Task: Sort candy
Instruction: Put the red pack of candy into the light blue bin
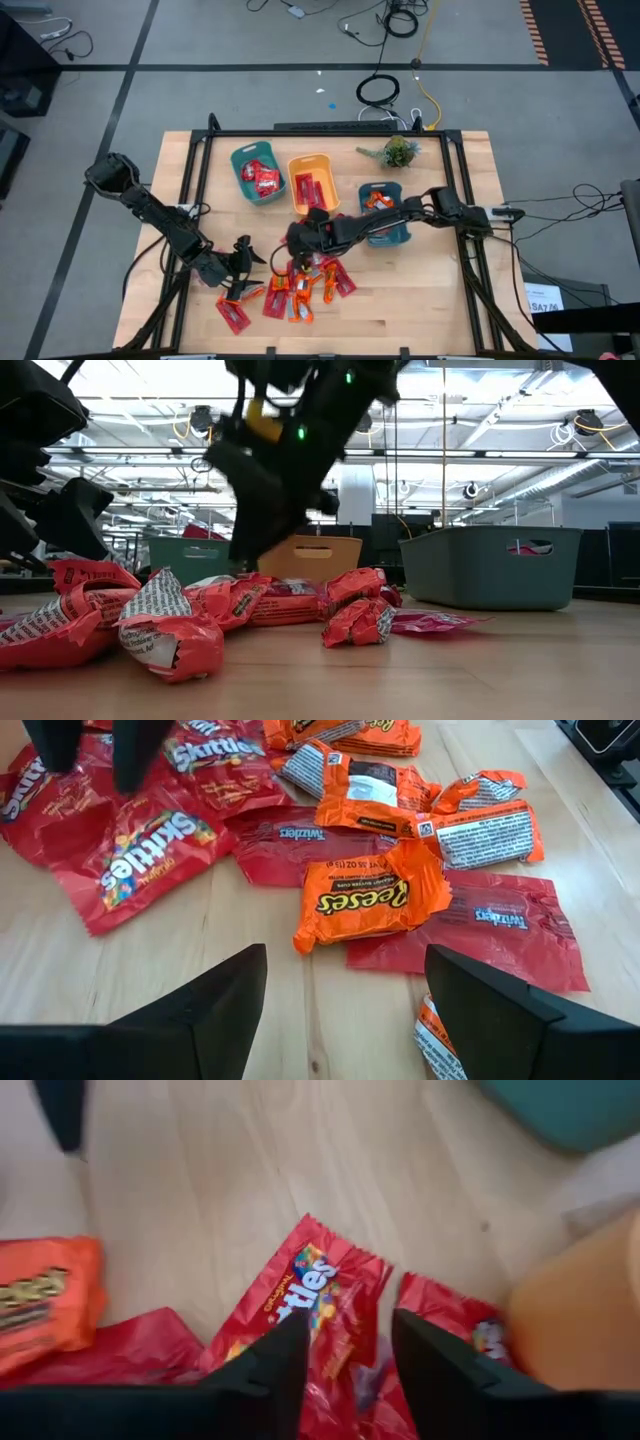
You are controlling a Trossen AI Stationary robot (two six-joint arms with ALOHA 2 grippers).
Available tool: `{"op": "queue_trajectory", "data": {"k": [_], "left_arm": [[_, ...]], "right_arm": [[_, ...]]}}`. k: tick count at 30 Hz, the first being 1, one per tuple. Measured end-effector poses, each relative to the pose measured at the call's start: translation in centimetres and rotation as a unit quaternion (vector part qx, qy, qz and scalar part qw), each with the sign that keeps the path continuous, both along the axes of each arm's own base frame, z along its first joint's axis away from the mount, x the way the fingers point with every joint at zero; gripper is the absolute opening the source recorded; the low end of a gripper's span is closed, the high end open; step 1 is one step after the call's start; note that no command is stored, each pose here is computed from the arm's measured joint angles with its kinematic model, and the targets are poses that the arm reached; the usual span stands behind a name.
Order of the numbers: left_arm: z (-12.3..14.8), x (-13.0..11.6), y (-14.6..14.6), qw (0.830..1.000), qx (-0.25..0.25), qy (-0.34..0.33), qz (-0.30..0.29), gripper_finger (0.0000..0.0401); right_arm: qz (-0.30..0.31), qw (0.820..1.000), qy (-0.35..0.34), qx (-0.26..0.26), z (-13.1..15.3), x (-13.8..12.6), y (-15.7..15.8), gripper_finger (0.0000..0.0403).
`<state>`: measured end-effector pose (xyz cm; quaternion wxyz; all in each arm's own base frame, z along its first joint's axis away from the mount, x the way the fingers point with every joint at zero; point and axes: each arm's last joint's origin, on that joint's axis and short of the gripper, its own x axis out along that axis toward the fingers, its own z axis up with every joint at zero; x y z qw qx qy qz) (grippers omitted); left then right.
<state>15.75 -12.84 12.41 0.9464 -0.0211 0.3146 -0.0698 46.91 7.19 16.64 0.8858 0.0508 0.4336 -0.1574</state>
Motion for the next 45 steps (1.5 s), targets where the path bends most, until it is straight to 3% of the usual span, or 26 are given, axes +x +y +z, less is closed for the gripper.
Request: {"op": "queue_trajectory", "data": {"k": [7,13,18,24,30,45], "left_arm": [[0.0,0.0,0.0,1.000,0.000,0.000,0.000,0.0281],[0.0,0.0,0.0,1.000,0.000,0.000,0.000,0.0281],[0.0,0.0,0.0,1.000,-0.001,-0.001,0.000,0.0281],[0.0,0.0,0.0,1.000,-0.001,-0.001,0.000,0.0281],[0.0,0.0,0.0,1.000,-0.001,-0.001,0.000,0.0281],[0.0,0.0,0.0,1.000,-0.002,-0.002,0.000,0.0281]], "right_arm": [[0.014,1.000,0.000,-0.008,3.1,0.0,0.3,0.0042],[-0.001,1.000,0.004,0.003,2.2,0.2,0.4,0.0002],[-0.007,1.000,-0.001,0.007,0.9,0.6,0.3,0.0019],[0.002,1.000,0.005,-0.005,-0.9,1.2,0.3,0.0070],[-0.027,0.999,0.010,-0.030,-1.4,1.3,-1.0,0.0111],[-0.027,1.000,0.015,0.003,-2.1,1.6,-1.3,0.0118]]}}
